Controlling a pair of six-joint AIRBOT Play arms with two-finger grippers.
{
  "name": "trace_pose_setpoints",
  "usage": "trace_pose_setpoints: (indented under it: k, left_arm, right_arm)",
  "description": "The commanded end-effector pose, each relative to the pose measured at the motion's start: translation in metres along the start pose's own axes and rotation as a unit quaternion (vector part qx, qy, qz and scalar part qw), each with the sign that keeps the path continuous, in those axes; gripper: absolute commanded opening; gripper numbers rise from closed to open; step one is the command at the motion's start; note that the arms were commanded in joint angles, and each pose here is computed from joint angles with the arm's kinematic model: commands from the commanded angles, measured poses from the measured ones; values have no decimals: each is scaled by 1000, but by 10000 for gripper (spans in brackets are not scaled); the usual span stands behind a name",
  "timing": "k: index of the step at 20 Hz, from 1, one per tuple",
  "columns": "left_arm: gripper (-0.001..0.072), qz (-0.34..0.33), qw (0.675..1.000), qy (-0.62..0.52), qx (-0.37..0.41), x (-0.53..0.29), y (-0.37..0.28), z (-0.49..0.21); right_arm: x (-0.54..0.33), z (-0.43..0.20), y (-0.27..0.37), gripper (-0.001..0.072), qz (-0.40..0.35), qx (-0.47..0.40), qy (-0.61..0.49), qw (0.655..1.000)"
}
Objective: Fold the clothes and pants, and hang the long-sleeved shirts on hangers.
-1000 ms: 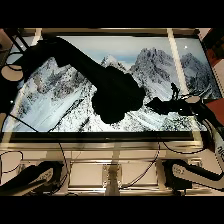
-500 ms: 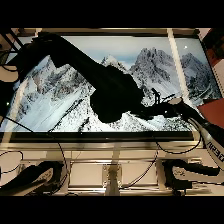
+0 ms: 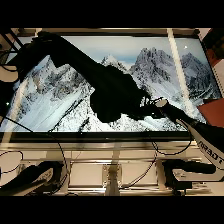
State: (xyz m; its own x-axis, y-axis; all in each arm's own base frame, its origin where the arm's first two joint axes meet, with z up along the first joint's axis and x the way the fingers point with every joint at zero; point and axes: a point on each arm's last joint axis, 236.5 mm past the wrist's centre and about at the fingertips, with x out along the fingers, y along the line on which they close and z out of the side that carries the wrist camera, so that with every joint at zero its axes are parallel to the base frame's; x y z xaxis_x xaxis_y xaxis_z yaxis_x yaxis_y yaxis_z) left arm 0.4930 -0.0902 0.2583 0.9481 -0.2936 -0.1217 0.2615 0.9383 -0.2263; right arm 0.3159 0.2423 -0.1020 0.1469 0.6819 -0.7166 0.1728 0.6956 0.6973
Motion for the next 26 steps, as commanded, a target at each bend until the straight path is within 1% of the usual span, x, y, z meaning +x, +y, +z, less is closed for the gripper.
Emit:
trace_pose_setpoints:
  k: [1, 4, 6, 8, 10, 12, 13, 14, 15, 16, 19, 22, 24, 26]
  left_arm:
    - [30, 0, 1000, 0, 0, 0, 0, 0]
    - [30, 0, 1000, 0, 0, 0, 0, 0]
    - [30, 0, 1000, 0, 0, 0, 0, 0]
    - [31, 0, 1000, 0, 0, 0, 0, 0]
    - [30, 2, 1000, 1, 7, 0, 1, 0]
    - [30, 5, 1000, 4, 23, 0, 3, -2]
    - [30, 6, 1000, 4, 23, 0, 3, -2]
    - [30, 5, 1000, 4, 23, 0, 3, -2]
    - [30, 6, 1000, 4, 23, 0, 3, -2]
    - [30, 6, 1000, 4, 23, 0, 3, -1]
    - [30, 14, 1000, -5, 24, -1, 8, 3]
    - [30, 54, 996, -62, 24, -5, 25, 31]
    - [30, 88, 989, -118, 25, -17, 39, 61]
    - [30, 120, 977, -177, 26, -37, 49, 93]
  right_arm:
    - [20, -10, 17, 512, 5, -19, 33, 999]
    - [32, 1, 48, 509, 17, -57, 23, 998]
    - [37, 6, 67, 484, 28, -75, 21, 997]
    - [39, 11, 82, 484, 35, -97, 12, 995]
    - [35, 27, 97, 485, 41, -131, -16, 990]
    - [29, 54, 100, 484, 32, -129, -62, 989]
    - [25, 68, 95, 450, 24, -114, -85, 990]
    - [22, 78, 87, 292, 12, -111, -99, 989]
    - [19, 82, 81, 50, 2, -119, -101, 988]
    - [17, 83, 77, 25, -2, -120, -98, 988]
    - [-7, 96, 76, 25, 5, -118, -110, 987]
    - [-69, 127, 86, 24, 0, -152, -176, 973]
    - [-132, 145, 104, 24, -19, -208, -232, 950]
    - [-205, 152, 134, 24, -40, -273, -293, 915]
